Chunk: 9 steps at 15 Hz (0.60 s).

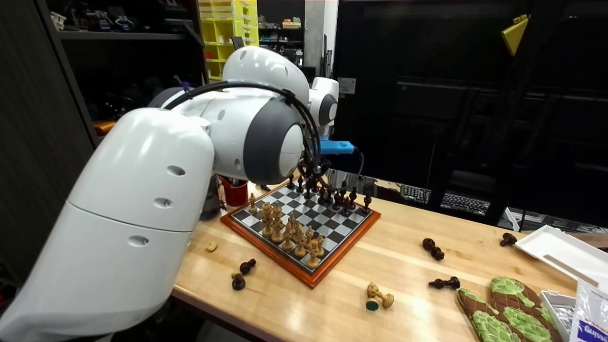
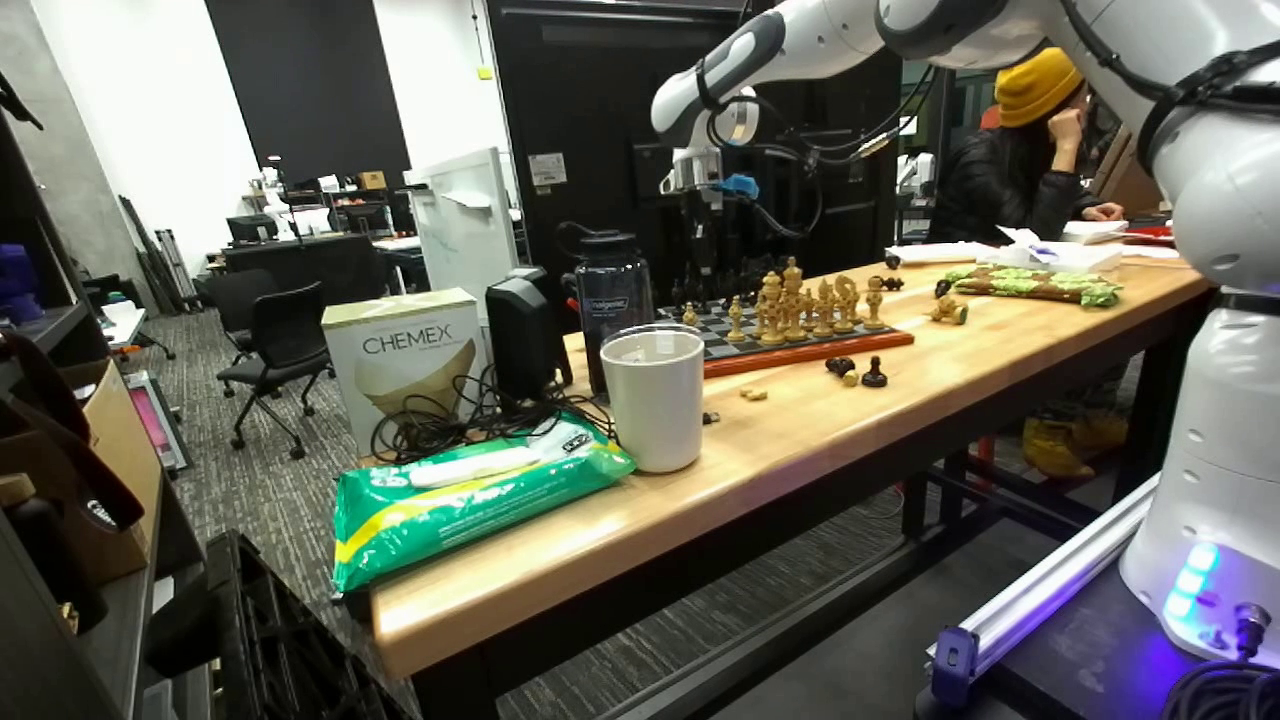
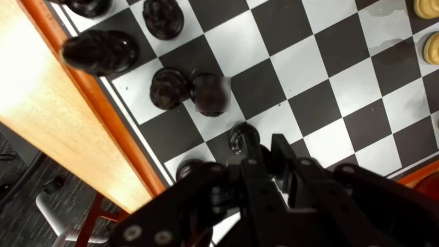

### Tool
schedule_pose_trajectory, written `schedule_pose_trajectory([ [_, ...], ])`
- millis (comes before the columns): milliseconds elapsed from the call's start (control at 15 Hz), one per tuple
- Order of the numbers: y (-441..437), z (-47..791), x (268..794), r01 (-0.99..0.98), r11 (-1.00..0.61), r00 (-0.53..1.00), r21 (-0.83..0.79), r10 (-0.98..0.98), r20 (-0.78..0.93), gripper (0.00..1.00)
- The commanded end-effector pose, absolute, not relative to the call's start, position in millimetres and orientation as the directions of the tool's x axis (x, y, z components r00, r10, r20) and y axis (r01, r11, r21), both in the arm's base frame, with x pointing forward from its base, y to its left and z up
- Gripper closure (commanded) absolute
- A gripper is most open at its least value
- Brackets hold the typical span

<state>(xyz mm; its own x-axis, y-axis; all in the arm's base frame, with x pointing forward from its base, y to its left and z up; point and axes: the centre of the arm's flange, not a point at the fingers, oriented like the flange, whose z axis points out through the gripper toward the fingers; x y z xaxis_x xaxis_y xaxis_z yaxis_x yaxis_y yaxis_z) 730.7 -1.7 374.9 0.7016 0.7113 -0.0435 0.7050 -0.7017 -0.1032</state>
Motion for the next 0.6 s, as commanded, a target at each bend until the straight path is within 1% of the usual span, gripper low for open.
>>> schedule_pose_trajectory([
  [0, 0.8, 376.4, 734.7, 0.719, -0.688, 0.689, -0.099, 0.724, -0.028, 0.96],
  [533, 1.5, 377.4, 738.2, 0.718, -0.689, 0.690, -0.097, 0.723, -0.027, 0.96],
])
